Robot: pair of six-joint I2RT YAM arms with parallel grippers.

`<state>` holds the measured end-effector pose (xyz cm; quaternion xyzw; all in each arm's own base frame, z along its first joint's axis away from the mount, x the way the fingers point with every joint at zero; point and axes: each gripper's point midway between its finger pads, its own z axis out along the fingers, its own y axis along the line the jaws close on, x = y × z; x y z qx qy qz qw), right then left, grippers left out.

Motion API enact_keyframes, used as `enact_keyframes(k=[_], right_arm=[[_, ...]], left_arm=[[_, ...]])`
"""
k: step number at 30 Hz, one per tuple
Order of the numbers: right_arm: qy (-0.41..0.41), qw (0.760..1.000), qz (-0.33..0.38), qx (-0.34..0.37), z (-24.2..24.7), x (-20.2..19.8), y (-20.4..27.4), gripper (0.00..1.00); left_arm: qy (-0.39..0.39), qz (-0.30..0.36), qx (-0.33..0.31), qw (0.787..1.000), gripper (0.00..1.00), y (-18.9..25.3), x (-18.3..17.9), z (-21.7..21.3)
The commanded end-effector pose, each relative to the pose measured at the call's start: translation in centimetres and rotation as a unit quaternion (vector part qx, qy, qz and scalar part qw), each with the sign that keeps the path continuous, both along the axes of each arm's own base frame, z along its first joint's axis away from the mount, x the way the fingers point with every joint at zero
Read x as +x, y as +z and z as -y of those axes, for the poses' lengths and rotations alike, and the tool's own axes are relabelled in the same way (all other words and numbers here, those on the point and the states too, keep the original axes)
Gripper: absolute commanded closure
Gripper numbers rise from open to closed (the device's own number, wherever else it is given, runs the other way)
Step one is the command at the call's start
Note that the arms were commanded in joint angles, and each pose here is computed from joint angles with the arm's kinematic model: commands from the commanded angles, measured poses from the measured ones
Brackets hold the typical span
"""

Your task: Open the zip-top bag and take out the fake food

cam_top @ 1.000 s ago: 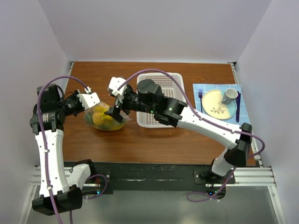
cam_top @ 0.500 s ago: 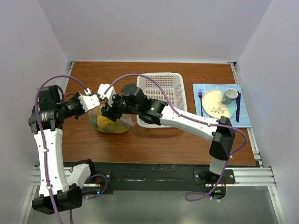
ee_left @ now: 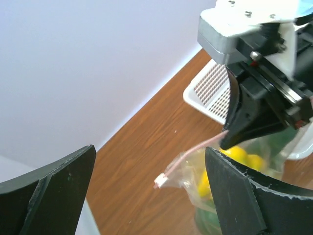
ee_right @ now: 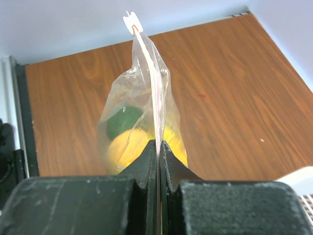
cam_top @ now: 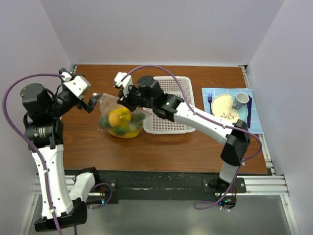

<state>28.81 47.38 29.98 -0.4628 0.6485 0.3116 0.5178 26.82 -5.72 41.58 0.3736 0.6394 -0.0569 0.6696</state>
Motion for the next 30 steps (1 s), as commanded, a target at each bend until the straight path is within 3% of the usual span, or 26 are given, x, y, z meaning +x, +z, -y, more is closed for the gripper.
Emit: enact_keyframes(k=[1, 6, 13, 17, 27, 28, 30], right_arm=[[0.004, 0.998, 0.017, 0.056, 1.7, -0.7, 4.9, 1.0], [0.009, 0.998, 0.014, 0.057, 2.4, -1.3, 4.6, 1.0], [0.009, 0.997, 0.01, 0.07, 4.0, -2.2, 4.8, 1.0], [0.009, 0.997, 0.007, 0.072, 4.4, -2.5, 4.7, 1.0], [0.009, 0.998, 0.008, 0.066, 4.8, -2.5, 4.8, 1.0], [0.008, 0.998, 0.008, 0.065, 4.9, -2.4, 4.7, 1.0], [0.01, 0.998, 0.007, 0.064, 4.9, -2.5, 4.7, 1.0]], left_arm=[[-0.026, -0.039, -0.049, 0.998, 0.01, -1.9, 0.3, 0.9], [-0.055, -0.075, -0.047, 0.995, 0.02, -6.0, 0.0, 0.6], [-0.105, -0.131, -0.11, 0.98, 0.05, -8.8, 0.6, -1.4], [-0.199, -0.119, -0.136, 0.963, 0.07, -8.9, -0.8, 0.4], [-0.266, -0.102, -0.213, 0.934, 0.1, -8.5, -2.8, 2.1], [-0.28, -0.118, -0.208, 0.93, 0.1, -8.3, -3.2, 2.2], [-0.295, -0.073, -0.156, 0.94, 0.1, -7.8, -4.2, 2.8]])
